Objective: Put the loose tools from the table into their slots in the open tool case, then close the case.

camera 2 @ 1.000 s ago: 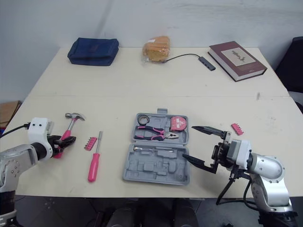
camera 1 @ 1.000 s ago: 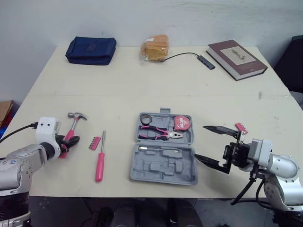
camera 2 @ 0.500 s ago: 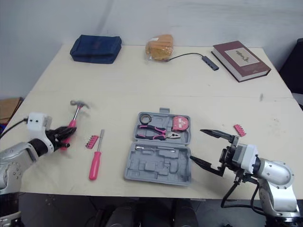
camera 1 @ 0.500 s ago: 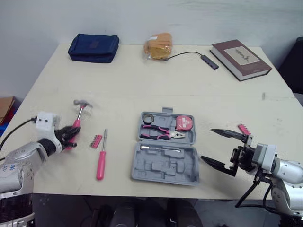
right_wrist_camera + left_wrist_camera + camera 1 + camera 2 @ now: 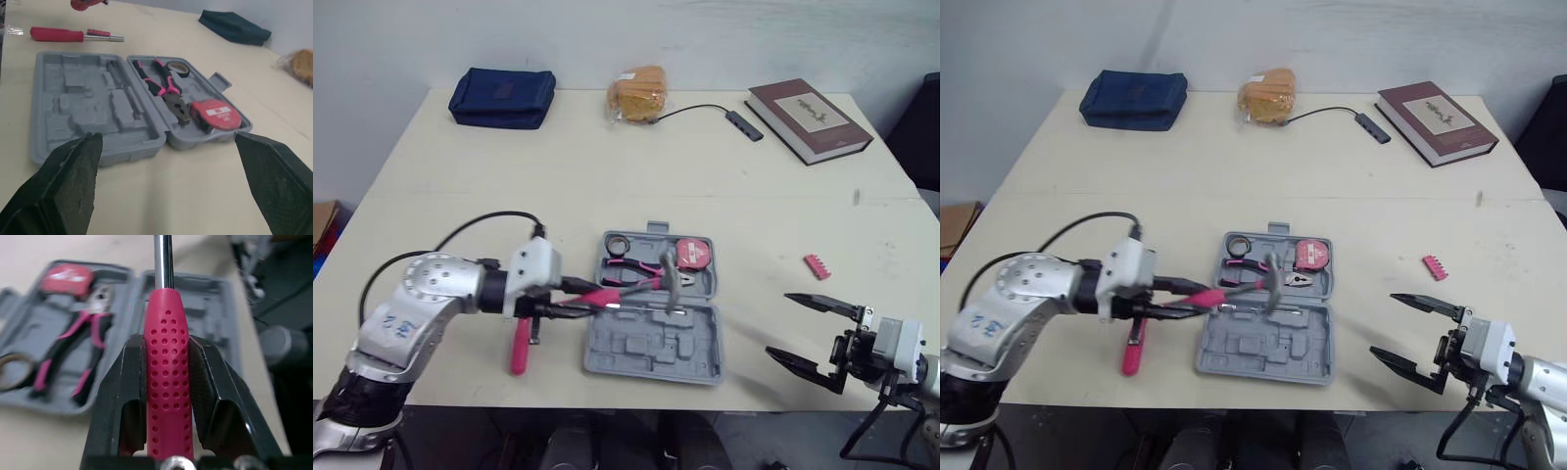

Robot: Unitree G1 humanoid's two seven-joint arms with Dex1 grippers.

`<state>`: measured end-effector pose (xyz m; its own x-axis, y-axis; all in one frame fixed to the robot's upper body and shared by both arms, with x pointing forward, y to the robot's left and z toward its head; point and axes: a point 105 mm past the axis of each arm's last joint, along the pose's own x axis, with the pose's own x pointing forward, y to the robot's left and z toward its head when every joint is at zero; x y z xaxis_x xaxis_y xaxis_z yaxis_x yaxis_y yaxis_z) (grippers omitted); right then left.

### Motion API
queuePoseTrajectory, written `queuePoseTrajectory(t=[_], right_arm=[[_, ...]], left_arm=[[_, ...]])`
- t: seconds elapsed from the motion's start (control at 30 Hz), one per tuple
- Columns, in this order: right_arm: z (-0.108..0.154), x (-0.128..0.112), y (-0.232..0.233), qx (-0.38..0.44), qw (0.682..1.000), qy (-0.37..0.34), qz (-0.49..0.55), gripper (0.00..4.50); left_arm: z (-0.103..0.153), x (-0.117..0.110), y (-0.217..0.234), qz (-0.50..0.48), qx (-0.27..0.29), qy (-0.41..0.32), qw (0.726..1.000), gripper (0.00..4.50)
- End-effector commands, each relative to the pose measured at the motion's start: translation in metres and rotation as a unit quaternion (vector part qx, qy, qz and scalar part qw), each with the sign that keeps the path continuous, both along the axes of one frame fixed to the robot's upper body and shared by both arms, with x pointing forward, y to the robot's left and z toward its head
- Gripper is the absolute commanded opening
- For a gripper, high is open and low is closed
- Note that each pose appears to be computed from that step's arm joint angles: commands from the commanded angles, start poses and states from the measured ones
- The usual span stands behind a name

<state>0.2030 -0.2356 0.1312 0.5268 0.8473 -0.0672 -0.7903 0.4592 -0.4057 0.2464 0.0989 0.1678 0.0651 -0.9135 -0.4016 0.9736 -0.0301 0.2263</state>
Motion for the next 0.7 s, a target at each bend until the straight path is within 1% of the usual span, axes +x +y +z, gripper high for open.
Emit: queuePoseTrajectory(t=[0.03,0.07,0.1,0.2,0.27,0.33,0.4,0.5,0.63,0.7], right_arm=[[0.004,-0.009,-0.003,0.0,1.0,-0.008,-0.005,4.5],[0.003,-0.011,-0.003,0.0,1.0,-0.007,-0.008,4.5],[0.003,-0.011,-0.003,-0.001,1.0,-0.007,-0.009,4.5],[0.004,-0.011,-0.003,-0.002,1.0,-0.013,-0.014,4.5],[0.006,-0.009,-0.004,-0.002,1.0,-0.021,-0.022,4.5],[0.006,-0.009,-0.004,-0.005,0.999,-0.024,-0.025,4.5],[0.005,-0.009,-0.004,-0.006,0.999,-0.026,-0.028,4.5],[0.006,-0.013,-0.006,-0.006,0.998,-0.033,-0.044,4.5],[0.004,-0.016,-0.007,-0.007,0.998,-0.033,-0.053,4.5],[0.003,-0.017,-0.006,-0.005,0.998,-0.035,-0.059,4.5]], left_arm=[[-0.011,0.005,-0.022,-0.024,0.054,-0.009,0.998,0.53],[-0.015,0.008,-0.027,-0.023,0.071,-0.004,0.997,0.53],[-0.017,0.013,-0.033,-0.023,0.086,-0.014,0.996,0.53],[-0.021,0.026,-0.049,-0.02,0.115,-0.029,0.993,0.53],[-0.024,0.027,-0.056,-0.024,0.135,-0.019,0.99,0.53],[-0.026,0.031,-0.06,-0.007,0.151,-0.012,0.988,0.53],[-0.028,0.03,-0.062,-0.007,0.161,-0.007,0.987,0.53],[-0.038,0.02,-0.055,-0.024,0.197,0.005,0.98,0.53],[-0.045,0.025,-0.052,-0.005,0.205,0.004,0.979,0.53],[-0.046,0.024,-0.053,-0.001,0.201,0.015,0.979,0.53]])
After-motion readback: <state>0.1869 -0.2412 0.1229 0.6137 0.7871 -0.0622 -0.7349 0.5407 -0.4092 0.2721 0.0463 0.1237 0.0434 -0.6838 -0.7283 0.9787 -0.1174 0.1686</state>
